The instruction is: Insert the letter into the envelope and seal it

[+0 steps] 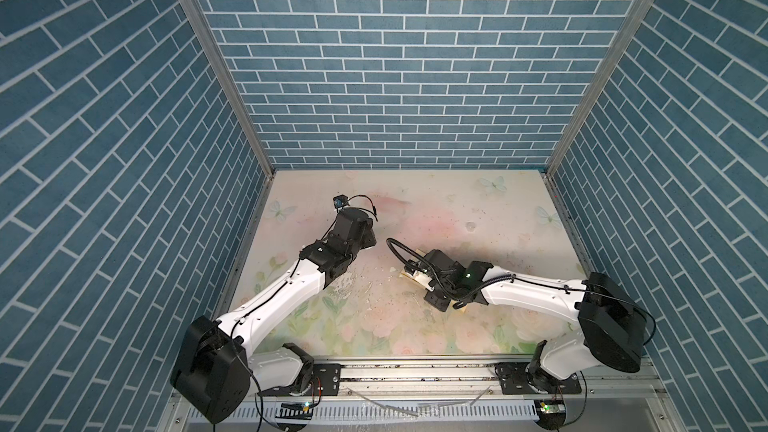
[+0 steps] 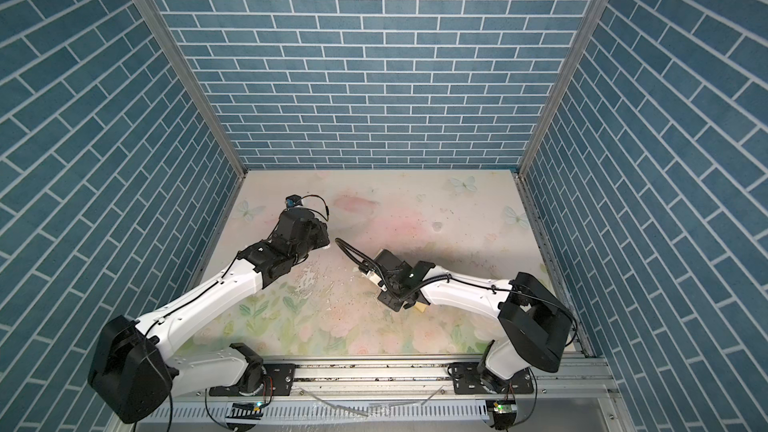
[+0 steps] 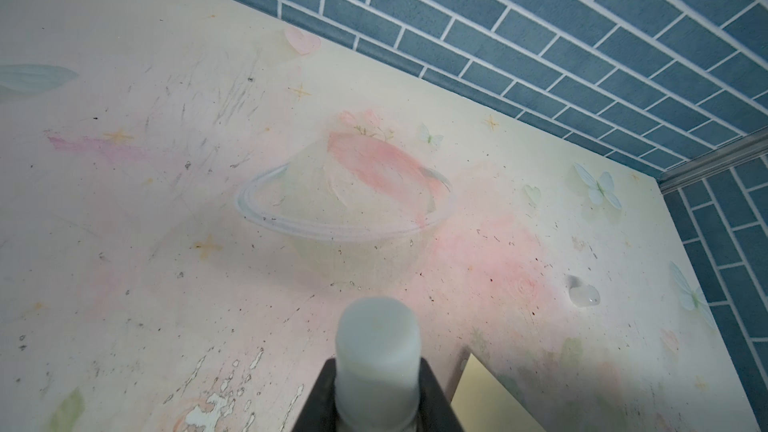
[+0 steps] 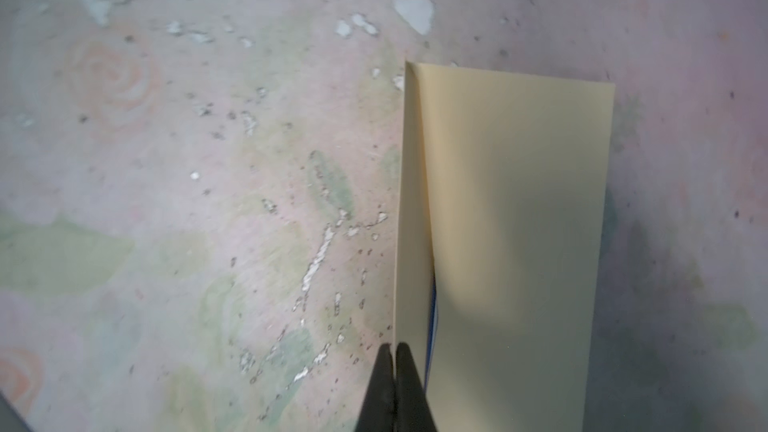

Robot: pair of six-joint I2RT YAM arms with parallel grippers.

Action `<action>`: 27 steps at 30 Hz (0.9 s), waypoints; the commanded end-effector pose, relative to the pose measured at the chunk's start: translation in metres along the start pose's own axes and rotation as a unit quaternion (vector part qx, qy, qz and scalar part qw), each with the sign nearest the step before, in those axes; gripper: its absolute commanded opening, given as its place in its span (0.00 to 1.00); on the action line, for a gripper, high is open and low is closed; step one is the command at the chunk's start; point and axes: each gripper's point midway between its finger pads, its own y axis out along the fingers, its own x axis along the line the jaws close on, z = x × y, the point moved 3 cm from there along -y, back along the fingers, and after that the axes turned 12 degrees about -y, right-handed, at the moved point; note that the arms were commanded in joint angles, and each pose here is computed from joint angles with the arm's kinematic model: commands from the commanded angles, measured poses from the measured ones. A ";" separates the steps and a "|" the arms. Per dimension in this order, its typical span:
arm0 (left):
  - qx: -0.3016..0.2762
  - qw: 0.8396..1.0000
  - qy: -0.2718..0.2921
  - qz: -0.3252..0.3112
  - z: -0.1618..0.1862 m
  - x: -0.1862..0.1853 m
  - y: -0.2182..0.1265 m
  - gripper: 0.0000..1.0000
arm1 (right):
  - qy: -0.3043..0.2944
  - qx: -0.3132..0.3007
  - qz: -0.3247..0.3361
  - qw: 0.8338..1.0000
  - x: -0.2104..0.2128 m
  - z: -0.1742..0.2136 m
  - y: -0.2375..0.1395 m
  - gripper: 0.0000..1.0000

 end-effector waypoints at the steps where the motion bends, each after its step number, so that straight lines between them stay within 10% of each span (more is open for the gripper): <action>1: -0.004 1.000 -0.001 -0.012 -0.002 0.010 -0.006 0.00 | -0.199 -0.061 -0.033 0.978 0.012 -0.013 -0.019 0.00; 8: -0.004 1.000 -0.009 -0.009 -0.004 0.012 -0.010 0.00 | -0.312 0.038 -0.003 0.949 -0.008 0.011 -0.009 0.00; 14: 0.002 1.000 -0.014 -0.003 -0.002 0.010 -0.010 0.00 | -0.281 0.042 0.066 0.956 -0.025 0.025 -0.013 0.26; 21: 0.007 1.000 -0.015 0.004 -0.001 0.006 -0.008 0.00 | 0.034 -0.118 0.116 0.986 -0.043 -0.008 -0.077 0.73; 22: 0.006 1.000 -0.015 0.004 -0.001 0.006 -0.008 0.00 | 0.103 -0.143 0.104 0.979 -0.042 -0.013 -0.087 0.96; 27: 0.008 1.000 -0.014 0.003 0.000 0.006 -0.004 0.00 | 0.423 -0.092 0.095 0.896 -0.049 0.004 -0.099 0.99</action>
